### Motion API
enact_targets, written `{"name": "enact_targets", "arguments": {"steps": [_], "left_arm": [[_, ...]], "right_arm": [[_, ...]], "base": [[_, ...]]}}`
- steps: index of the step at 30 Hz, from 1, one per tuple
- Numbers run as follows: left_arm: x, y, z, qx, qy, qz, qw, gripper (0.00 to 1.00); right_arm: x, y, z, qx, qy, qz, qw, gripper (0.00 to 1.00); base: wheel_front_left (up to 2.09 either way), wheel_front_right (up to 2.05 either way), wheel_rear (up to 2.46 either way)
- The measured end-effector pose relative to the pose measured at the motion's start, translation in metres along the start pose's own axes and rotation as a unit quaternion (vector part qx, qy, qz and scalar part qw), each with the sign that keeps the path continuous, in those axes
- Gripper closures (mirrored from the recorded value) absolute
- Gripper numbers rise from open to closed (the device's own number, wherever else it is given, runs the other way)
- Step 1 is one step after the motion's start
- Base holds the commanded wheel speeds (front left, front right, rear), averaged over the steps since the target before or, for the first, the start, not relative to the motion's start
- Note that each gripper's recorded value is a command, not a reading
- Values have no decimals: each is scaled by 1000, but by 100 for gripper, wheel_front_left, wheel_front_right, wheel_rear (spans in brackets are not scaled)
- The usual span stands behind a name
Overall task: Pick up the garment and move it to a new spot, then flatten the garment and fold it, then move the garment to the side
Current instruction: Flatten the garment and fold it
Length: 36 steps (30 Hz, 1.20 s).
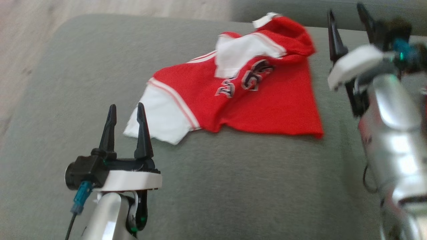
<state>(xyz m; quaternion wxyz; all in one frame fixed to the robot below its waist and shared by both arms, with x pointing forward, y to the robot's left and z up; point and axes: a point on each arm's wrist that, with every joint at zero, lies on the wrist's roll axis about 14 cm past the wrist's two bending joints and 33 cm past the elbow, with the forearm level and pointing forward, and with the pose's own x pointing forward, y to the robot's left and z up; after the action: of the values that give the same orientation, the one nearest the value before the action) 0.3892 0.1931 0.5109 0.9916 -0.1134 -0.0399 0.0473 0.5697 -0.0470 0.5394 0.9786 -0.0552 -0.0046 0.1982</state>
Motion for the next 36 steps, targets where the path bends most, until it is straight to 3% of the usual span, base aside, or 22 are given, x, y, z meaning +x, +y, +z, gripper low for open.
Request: {"name": "enact_targets", "arguments": {"steps": [10,19,28,36], "left_arm": [[7,-53,-11,-7,10,-83,996,0],[2,-76,-23,-14,28,-116,993,0],[-1,-78,-34,-11,42,-122,992,0],[5,-66,-33,-10,40,-110,993,0]], "right_arm": [[-137,-55,-53,51,9,-129,990,0],[-215,-46,-65,112,-3,-169,979,0],[-214,-44,-63,113,-8,-165,980,0],[-184,-2,-99,81,66,-86,991,0]], "base": [[0,0,0],[0,0,0],[0,0,0],[0,0,0]]}}
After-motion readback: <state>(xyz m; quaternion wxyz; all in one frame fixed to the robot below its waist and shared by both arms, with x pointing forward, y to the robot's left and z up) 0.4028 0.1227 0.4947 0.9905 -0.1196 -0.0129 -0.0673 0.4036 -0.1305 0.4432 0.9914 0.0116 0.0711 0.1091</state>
